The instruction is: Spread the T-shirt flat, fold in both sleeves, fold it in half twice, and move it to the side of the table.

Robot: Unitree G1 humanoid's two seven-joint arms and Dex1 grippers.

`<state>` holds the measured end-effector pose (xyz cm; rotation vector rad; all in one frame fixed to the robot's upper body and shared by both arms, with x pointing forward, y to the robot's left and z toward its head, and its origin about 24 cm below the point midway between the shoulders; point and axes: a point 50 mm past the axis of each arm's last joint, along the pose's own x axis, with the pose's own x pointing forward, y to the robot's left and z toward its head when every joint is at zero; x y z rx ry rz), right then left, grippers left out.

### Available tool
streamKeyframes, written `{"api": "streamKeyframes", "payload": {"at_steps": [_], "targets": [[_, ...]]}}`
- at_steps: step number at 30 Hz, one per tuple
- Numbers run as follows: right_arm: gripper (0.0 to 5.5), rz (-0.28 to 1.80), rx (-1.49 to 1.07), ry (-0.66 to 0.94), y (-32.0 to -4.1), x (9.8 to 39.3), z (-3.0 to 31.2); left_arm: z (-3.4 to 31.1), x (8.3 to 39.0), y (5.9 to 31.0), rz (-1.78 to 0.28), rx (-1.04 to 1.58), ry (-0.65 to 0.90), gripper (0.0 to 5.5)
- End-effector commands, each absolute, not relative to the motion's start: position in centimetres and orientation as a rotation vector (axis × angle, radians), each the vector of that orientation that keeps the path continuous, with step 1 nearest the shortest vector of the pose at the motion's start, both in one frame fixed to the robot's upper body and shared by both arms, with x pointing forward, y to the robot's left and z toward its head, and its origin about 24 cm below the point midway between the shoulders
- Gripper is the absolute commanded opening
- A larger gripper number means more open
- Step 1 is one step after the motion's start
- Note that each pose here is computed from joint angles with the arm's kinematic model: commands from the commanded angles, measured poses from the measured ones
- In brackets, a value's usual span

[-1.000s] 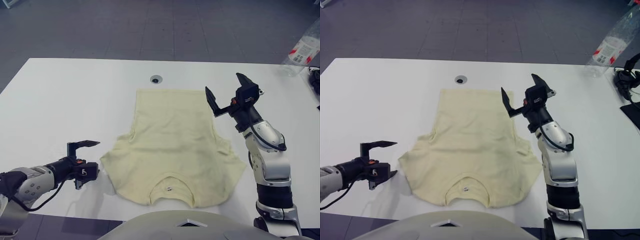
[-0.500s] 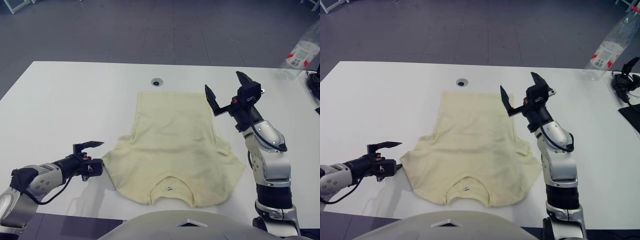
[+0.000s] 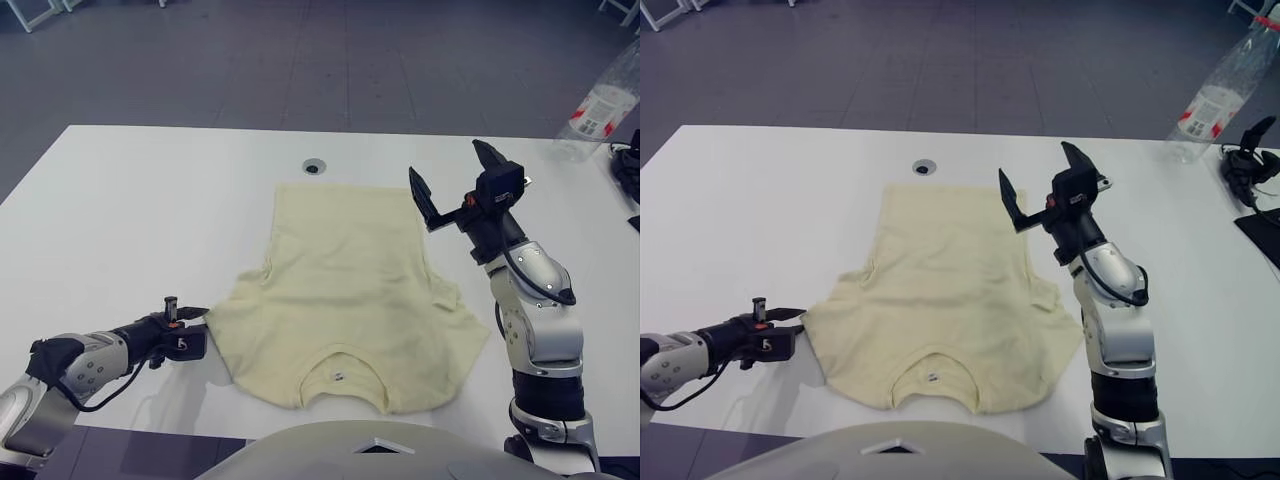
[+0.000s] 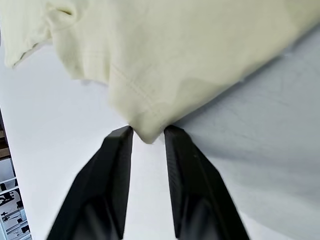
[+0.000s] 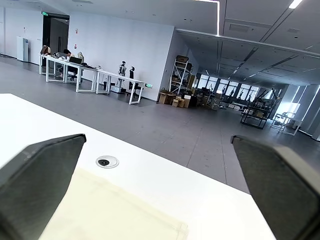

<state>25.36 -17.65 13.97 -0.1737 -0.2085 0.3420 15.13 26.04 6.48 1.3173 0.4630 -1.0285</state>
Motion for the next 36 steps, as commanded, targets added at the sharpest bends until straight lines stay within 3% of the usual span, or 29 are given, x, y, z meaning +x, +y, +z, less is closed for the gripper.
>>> {"api": "streamKeyframes", "payload": {"at_steps": [1, 3, 14, 22, 36], "targets": [[5.40, 0.354, -0.173, -0.212, -17.4, 25.2, 14.1, 4.4, 13.8, 26.8, -1.066, 1.294, 0.616, 0.24], [5.40, 0.355, -0.174, -0.212, -17.4, 25.2, 14.2, 4.5, 13.7, 26.9, -1.065, 1.296, 0.617, 0.03], [5.40, 0.363, -0.176, -0.215, -17.2, 25.1, 14.2, 5.1, 14.7, 26.8, -1.021, 1.351, 0.572, 0.03], [5.40, 0.372, -0.182, -0.214, -17.0, 24.9, 14.1, 7.6, 15.3, 24.5, -1.009, 1.367, 0.430, 0.03], [5.40, 0.374, -0.182, -0.223, -16.4, 24.6, 13.9, 10.2, 15.6, 22.8, -1.048, 1.404, 0.375, 0.03]]}}
